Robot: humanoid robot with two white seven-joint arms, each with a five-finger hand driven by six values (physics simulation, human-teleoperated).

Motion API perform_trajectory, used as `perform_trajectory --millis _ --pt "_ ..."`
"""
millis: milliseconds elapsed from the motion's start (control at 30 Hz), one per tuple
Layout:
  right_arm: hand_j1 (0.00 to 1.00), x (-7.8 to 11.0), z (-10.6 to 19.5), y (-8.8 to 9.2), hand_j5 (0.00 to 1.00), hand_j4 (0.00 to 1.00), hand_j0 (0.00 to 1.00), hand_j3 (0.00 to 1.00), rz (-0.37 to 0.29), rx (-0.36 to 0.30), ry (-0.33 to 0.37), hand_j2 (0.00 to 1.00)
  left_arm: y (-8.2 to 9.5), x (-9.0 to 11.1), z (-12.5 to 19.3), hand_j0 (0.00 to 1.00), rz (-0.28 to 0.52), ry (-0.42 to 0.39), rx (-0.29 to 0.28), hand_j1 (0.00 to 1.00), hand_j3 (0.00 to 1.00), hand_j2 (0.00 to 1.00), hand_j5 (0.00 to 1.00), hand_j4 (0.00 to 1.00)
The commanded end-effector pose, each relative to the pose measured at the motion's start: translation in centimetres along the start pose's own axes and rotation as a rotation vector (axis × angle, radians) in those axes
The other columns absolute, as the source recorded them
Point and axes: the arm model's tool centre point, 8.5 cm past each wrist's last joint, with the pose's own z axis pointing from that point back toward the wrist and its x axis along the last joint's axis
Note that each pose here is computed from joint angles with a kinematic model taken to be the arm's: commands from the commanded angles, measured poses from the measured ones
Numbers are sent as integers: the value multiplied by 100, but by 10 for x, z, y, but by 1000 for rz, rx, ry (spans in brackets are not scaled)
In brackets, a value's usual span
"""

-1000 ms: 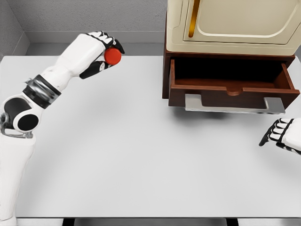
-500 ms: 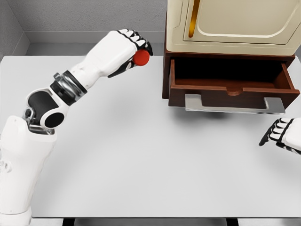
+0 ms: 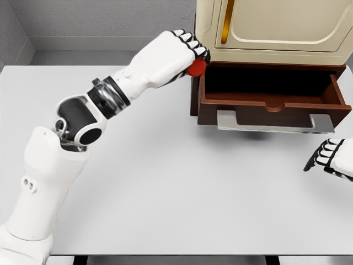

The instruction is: Put the switch into the drawer with left arm, and close the drawer with right arm

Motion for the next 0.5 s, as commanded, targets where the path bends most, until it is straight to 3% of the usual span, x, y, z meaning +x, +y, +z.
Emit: perform_trajectory --millis 0,200,467 --pt "59 0 0 -1 59 59 59 59 -3 -3 0 59 -4 10 -7 35 3 -21 -5 35 35 35 35 35" --pt "59 0 0 -1 59 59 59 59 -2 -4 0 59 -4 27 -24 35 -23 -54 -6 35 35 35 35 35" --pt "59 0 0 -1 59 59 59 59 -2 -4 0 59 -4 34 -42 35 -36 -83 -23 35 35 35 35 35"
